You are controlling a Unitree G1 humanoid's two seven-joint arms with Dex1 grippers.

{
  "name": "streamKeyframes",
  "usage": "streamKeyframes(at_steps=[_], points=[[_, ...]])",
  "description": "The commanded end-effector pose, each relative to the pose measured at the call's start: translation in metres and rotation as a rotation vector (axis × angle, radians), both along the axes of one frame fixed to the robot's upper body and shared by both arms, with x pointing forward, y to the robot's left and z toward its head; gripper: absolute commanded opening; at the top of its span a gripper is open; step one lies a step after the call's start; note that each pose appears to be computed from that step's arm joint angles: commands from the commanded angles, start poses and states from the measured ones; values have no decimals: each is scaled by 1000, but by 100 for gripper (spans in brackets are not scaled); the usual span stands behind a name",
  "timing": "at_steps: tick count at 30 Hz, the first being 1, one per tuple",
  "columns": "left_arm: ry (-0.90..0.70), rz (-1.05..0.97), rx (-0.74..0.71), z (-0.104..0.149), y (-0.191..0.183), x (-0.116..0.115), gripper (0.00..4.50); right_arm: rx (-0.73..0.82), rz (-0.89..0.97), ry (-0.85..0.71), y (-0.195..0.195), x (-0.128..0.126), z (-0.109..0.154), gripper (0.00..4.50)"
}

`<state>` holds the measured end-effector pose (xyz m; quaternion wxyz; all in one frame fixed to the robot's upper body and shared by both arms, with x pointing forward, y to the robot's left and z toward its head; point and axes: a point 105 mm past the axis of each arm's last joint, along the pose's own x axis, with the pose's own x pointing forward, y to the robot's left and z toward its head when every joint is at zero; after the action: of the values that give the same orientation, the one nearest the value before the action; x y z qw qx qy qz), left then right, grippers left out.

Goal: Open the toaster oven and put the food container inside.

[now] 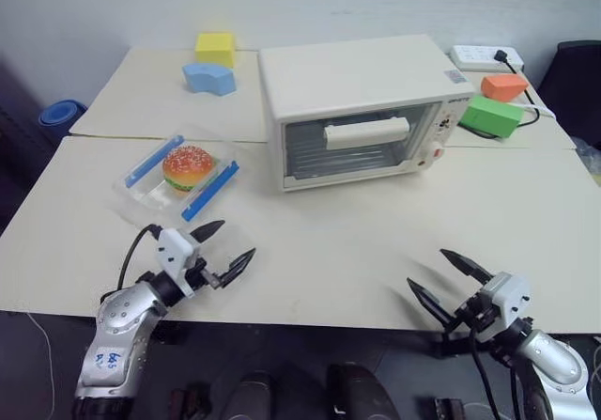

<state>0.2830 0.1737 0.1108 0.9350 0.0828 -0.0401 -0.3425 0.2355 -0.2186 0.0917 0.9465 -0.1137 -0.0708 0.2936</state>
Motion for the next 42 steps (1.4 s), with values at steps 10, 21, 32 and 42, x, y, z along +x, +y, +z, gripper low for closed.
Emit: streamKeyframes(at_steps=[10, 21, 32, 42], points=[[78, -319, -190, 66, 12, -24, 450, 130, 189, -79, 2, 43, 76, 446], [-27, -384, -144, 97, 2, -20, 450, 147, 296, -132, 18, 112, 133, 446], [-22, -370, -154, 92, 0, -22, 450, 148, 462, -130, 61, 120, 155, 446], [-12, -406, -171, 104, 1, -16, 450, -7, 540, -82, 58, 90, 129, 446]])
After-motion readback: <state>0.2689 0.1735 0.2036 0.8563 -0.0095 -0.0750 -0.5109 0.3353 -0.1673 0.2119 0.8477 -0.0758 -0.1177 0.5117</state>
